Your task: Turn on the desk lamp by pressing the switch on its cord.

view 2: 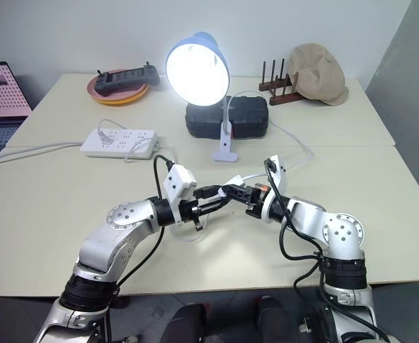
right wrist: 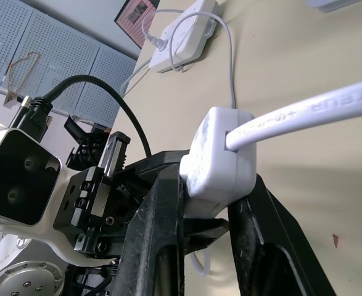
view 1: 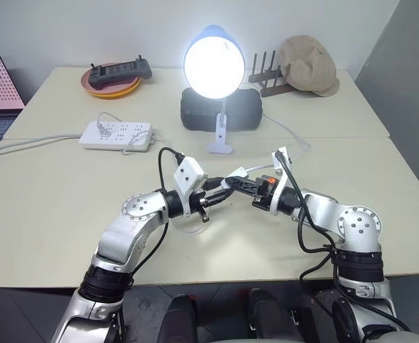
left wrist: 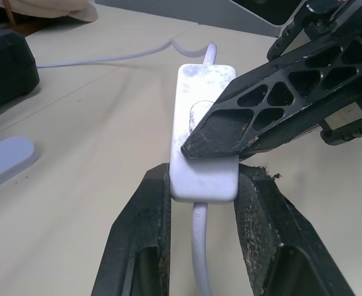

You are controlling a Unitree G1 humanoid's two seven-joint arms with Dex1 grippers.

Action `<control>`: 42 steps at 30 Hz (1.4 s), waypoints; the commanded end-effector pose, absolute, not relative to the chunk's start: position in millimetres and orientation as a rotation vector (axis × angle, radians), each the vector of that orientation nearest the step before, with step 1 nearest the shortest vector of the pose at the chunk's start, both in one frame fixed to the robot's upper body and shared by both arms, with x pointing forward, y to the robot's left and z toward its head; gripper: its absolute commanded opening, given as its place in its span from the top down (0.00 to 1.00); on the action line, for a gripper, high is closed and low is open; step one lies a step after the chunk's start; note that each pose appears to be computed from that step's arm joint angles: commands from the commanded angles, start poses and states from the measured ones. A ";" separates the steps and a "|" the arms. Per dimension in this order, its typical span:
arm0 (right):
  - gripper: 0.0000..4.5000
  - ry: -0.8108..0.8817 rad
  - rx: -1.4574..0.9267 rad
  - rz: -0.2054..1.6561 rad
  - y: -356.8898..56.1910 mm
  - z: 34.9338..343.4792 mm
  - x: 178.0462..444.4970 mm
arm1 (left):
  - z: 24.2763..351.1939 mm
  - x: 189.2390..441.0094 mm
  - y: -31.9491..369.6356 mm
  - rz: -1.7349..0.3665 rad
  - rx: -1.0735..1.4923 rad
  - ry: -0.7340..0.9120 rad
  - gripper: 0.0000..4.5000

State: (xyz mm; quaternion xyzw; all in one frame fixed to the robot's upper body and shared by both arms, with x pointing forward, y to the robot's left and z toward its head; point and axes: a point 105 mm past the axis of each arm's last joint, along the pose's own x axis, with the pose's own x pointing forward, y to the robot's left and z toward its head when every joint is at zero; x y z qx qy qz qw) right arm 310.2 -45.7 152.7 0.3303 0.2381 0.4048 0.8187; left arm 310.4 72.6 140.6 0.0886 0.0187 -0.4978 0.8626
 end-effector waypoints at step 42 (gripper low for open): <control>0.00 0.150 -0.248 0.863 -127.3 154.0 277.3 | 132.9 374.5 92.8 -1.229 0.526 0.164 0.39</control>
